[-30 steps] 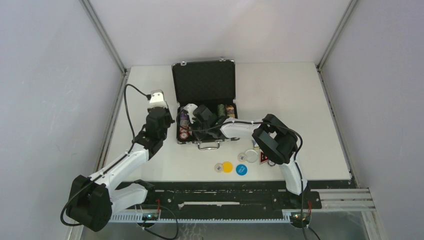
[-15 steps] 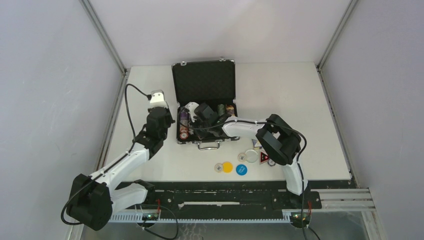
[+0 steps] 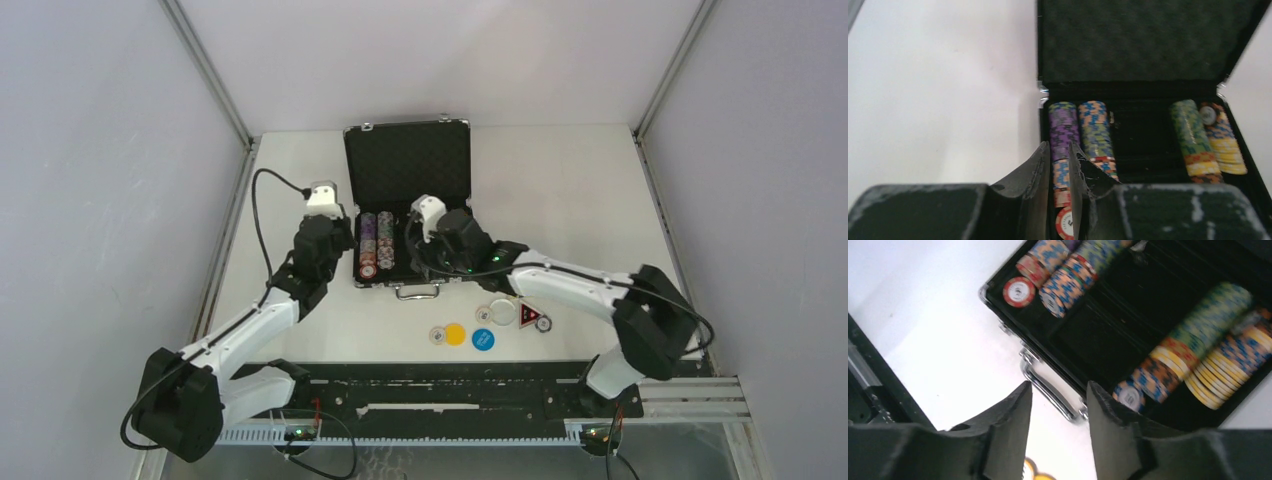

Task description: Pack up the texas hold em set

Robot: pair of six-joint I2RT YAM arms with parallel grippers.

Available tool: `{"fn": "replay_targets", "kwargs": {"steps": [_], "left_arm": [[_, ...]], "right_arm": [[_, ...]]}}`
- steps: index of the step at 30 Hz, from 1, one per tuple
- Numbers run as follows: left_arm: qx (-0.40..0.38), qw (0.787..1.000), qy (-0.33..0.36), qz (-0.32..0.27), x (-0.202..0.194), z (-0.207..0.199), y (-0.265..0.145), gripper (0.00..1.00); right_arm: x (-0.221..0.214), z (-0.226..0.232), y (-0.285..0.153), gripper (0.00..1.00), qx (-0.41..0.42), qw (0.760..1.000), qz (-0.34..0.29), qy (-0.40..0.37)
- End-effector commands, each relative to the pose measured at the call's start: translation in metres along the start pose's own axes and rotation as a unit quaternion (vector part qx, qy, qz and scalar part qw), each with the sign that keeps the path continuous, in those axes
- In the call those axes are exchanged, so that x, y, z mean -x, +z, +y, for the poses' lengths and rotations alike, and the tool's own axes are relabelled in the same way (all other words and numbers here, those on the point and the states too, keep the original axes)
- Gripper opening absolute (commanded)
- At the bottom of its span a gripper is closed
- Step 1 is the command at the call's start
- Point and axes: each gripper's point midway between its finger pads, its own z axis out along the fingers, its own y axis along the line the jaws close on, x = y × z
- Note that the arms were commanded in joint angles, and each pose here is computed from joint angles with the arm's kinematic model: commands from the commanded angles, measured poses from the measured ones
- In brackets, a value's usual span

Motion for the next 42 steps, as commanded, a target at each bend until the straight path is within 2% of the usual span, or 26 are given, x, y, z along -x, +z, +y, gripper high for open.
{"fn": "replay_targets", "kwargs": {"steps": [1, 2, 3, 5, 7, 10, 11, 13, 18, 22, 27, 32, 35, 42], "left_arm": [[-0.09, 0.995, 0.029, -0.04, 0.021, -0.051, -0.011, 0.26], [-0.084, 0.994, 0.05, -0.046, 0.024, -0.055, -0.013, 0.28], [-0.078, 0.993, 0.065, -0.053, 0.027, -0.062, -0.017, 0.38], [-0.054, 0.992, 0.097, -0.053, 0.03, -0.07, -0.022, 0.49], [-0.013, 0.993, 0.109, -0.053, 0.036, -0.069, -0.025, 0.54], [0.021, 0.995, 0.083, -0.046, 0.039, -0.068, -0.028, 0.64], [0.024, 0.996, 0.075, -0.037, 0.038, -0.069, -0.028, 0.71], [0.009, 0.998, 0.061, -0.032, 0.039, -0.076, -0.029, 0.76], [-0.08, 0.995, 0.046, -0.025, 0.034, -0.107, -0.032, 0.77], [-0.104, 0.994, 0.041, -0.017, 0.032, -0.116, -0.033, 0.76], [-0.129, 0.991, 0.046, -0.007, 0.027, -0.127, -0.033, 0.75], [-0.145, 0.988, 0.045, 0.001, 0.023, -0.134, -0.032, 0.74], [-0.145, 0.988, 0.047, 0.002, 0.021, -0.132, -0.034, 0.74], [-0.156, 0.987, 0.04, -0.008, 0.019, -0.131, -0.038, 0.73]], "right_arm": [[-0.002, -0.037, -0.04, 0.62, -0.083, 0.996, -0.029, 0.026], [-0.01, -0.044, -0.047, 0.68, -0.102, 0.994, -0.024, 0.029], [-0.02, -0.051, -0.055, 0.69, -0.12, 0.992, -0.015, 0.031], [-0.038, -0.062, -0.068, 0.7, -0.154, 0.987, 0.005, 0.038], [-0.055, -0.068, -0.079, 0.7, -0.176, 0.983, 0.022, 0.049], [-0.076, -0.069, -0.092, 0.68, -0.187, 0.98, 0.027, 0.067], [-0.08, -0.071, -0.096, 0.68, -0.191, 0.978, 0.024, 0.076], [-0.087, -0.078, -0.107, 0.66, -0.207, 0.973, 0.016, 0.103], [-0.104, -0.11, -0.135, 0.63, -0.265, 0.942, -0.001, 0.205], [-0.129, -0.13, -0.153, 0.64, -0.316, 0.908, 0.013, 0.276], [-0.148, -0.14, -0.164, 0.63, -0.346, 0.874, -0.005, 0.34], [-0.161, -0.147, -0.173, 0.6, -0.357, 0.859, -0.005, 0.366], [-0.17, -0.147, -0.178, 0.69, -0.366, 0.856, 0.012, 0.364], [-0.191, -0.129, -0.18, 0.81, -0.355, 0.854, 0.042, 0.379]]}}
